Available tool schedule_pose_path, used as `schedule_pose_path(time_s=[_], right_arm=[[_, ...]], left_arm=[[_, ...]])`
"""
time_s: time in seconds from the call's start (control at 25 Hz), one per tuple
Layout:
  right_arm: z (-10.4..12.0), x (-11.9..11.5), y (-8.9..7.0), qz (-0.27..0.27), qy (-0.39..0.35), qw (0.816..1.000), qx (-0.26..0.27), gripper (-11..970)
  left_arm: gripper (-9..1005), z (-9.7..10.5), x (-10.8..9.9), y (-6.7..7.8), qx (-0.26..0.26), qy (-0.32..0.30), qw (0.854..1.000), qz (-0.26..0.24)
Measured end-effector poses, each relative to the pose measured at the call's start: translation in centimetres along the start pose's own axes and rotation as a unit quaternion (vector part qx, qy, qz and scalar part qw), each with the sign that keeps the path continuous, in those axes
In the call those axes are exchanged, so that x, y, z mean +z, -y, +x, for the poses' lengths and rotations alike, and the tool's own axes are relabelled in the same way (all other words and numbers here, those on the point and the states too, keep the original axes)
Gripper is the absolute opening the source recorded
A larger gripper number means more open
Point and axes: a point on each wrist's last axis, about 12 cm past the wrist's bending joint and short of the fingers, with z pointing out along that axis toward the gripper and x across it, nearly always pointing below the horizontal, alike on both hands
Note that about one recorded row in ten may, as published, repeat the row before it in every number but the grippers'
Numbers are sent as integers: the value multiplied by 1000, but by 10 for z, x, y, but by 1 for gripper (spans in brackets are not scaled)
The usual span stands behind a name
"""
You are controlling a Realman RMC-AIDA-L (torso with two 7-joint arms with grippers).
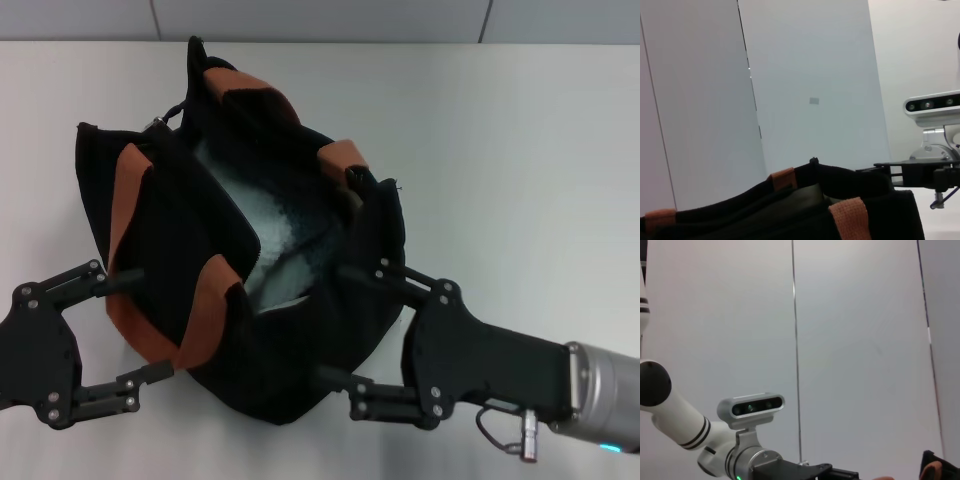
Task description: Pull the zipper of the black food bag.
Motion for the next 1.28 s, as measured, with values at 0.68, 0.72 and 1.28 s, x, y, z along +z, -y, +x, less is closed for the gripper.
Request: schedule_pose_path(time_s=[0.68, 0.72, 1.28], right_arm=[[-13, -58, 23, 145, 7, 989, -41, 794], [-12, -55, 26, 145, 0, 989, -42, 792], [-5, -17, 55, 77, -82, 993, -19, 524]], left_arm=[[806, -1, 3, -2, 2, 2, 1000, 1], [806, -1, 4, -3, 3, 3, 1000, 1], [805, -1, 8, -5, 6, 4, 1000, 3]])
